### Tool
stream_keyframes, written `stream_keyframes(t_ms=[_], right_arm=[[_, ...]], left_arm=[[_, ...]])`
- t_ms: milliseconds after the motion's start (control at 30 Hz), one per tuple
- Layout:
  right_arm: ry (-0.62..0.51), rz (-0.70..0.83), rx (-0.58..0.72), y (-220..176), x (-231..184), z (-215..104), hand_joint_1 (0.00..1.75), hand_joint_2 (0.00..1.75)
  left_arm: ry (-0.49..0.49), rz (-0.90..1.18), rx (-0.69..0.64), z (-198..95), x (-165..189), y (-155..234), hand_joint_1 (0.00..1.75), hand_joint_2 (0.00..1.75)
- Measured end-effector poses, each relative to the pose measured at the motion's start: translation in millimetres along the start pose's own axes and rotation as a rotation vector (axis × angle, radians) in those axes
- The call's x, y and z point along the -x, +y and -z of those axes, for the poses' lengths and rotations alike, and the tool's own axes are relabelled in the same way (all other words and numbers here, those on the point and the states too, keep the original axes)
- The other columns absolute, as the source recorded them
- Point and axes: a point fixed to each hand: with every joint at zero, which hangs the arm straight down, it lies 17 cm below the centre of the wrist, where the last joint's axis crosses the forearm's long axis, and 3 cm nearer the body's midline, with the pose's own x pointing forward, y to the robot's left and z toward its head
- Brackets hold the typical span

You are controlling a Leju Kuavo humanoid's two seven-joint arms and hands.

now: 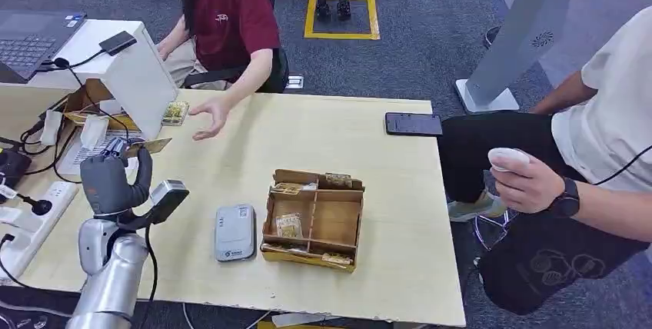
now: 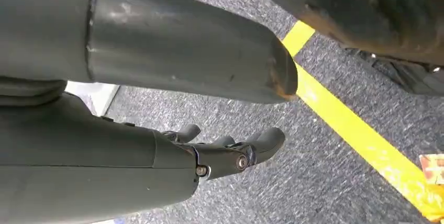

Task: Pass the card to the sensor for recognition and then transmit it.

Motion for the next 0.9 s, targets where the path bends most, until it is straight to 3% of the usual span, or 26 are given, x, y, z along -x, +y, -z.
stream_keyframes(t_ms=[800,833,900], right_arm=[[-0.002,0.000,-0.001,0,-1,0,0.00,0.00],[-0.002,0.000,-0.002,0,-1,0,0.00,0.00],[-0.002,0.002,-0.003,1,-1,0,0.00,0.00]], left_arm=[[0.051,-0.028,-0.014,2,8,-2,1.75,1.75],[0.056,-0.033,-0.014,1,9,-3,0.00,1.75],[0.084,-0.054,-0.026,1,13,-2,0.00,1.75]])
